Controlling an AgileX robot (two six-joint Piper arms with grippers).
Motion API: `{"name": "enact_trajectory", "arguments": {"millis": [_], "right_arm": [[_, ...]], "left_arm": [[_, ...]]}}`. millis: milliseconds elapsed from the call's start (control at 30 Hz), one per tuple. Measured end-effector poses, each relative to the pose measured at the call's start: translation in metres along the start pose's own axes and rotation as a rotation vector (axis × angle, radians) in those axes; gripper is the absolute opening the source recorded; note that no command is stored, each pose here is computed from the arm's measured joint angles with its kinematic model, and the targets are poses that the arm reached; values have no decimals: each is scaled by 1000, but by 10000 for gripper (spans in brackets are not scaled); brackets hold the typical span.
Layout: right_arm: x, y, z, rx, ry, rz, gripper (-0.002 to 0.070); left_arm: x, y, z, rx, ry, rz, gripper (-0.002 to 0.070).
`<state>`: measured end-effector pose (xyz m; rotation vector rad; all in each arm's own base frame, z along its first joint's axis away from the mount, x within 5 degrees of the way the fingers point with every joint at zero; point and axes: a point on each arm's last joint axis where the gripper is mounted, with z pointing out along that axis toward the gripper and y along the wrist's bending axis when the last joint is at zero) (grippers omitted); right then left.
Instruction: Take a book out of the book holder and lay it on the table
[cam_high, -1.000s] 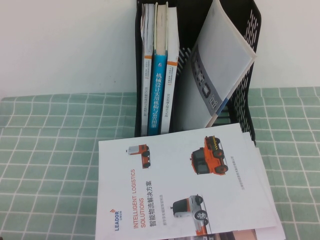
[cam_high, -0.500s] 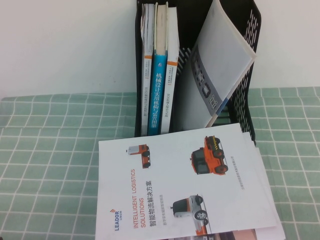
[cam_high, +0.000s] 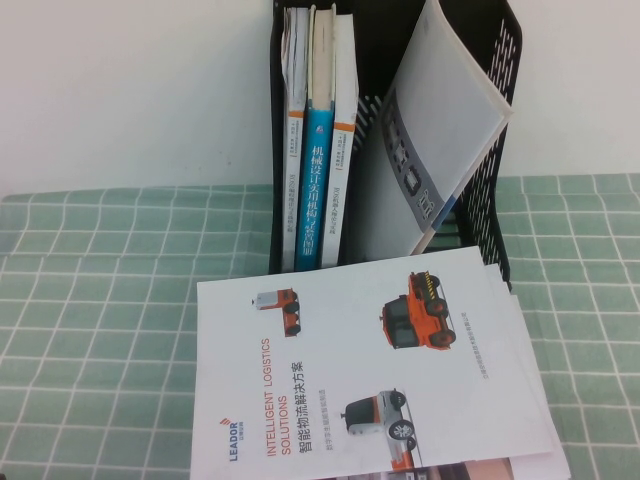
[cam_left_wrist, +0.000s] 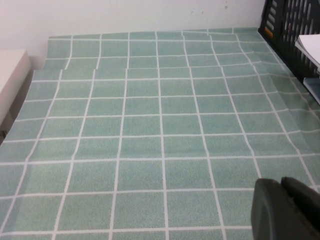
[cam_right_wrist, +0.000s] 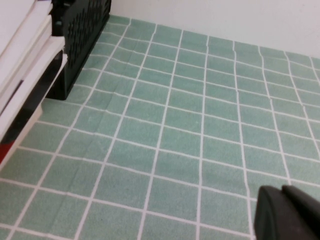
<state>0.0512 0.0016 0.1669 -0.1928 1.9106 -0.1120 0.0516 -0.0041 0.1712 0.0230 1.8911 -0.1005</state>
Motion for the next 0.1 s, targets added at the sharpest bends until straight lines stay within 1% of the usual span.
{"name": "enact_trajectory", "arguments": {"millis": [100], "right_arm": [[0, 0, 0, 0, 0, 0, -2]], "left_arm": [[0, 0, 0, 0, 0, 0, -2]]}}
